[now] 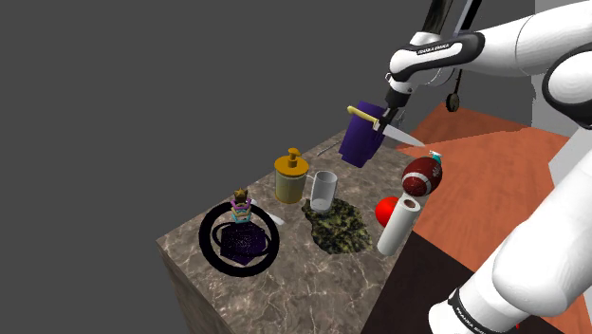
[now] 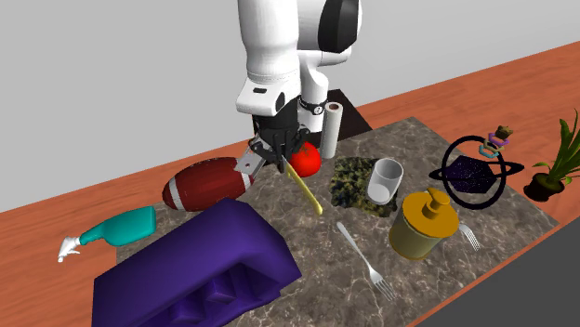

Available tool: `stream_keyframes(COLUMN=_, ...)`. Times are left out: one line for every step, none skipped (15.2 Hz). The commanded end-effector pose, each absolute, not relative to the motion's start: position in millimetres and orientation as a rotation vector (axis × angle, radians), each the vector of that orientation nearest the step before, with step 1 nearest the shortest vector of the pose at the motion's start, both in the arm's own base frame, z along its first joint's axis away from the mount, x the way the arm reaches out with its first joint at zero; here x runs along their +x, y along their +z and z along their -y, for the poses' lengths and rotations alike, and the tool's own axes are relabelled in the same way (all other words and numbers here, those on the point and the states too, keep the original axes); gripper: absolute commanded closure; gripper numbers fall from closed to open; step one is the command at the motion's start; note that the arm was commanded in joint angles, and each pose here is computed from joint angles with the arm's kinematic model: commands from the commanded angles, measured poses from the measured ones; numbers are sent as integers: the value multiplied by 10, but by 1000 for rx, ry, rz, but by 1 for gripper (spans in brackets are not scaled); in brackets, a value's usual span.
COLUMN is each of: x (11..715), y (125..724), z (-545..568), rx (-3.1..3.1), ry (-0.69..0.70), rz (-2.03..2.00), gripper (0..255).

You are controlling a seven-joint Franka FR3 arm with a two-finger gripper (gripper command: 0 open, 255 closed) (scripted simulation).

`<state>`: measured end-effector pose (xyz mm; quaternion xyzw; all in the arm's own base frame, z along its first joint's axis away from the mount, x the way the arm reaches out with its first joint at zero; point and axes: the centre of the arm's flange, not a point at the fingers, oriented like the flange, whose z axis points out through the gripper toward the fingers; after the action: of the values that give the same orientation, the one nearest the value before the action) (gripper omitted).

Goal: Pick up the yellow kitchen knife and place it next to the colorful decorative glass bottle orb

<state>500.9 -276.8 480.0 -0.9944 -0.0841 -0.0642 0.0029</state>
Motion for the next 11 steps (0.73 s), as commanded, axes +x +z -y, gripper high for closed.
stream_keyframes(x=4998, y=4910, z=2764, rx=-3118, ry=-201, rz=264, gripper=255)
stream_keyframes(x=4998, y=4963, z=2764, rx=-3118, ry=-201, rz=264, gripper=255)
stream_keyframes(x=4998, y=5016, z=2764, rx=-3118, ry=-201, rz=264, gripper=255)
stream_keyframes(x=4998, y=5068, z=2764, rx=-3118, ry=-201, rz=264, gripper=255)
stream_keyframes(x=4998, y=5121, z=2764, rx=-3118, ry=-201, rz=264, gripper=255)
stream_keyframes(x=4998, y=5174, z=2764, rx=-3118, ry=-201, rz=264, gripper=255)
stream_keyframes(x=4998, y=5227, z=2764, rx=-3118, ry=-201, rz=264, gripper=255)
stream_keyframes(x=4998, y=5279, z=2764, rx=-3118, ry=-201, rz=264, gripper=255)
stream_keyframes(x=4998, y=5332, z=2764, rx=-3118, ry=-201, rz=264, gripper=255)
stream_keyframes(x=4998, y=5385, z=2764, rx=-3118, ry=-201, rz=264, gripper=255)
stream_keyframes(x=4998, y=5404, z=2764, rx=-3118, ry=-201, rz=263, gripper=255)
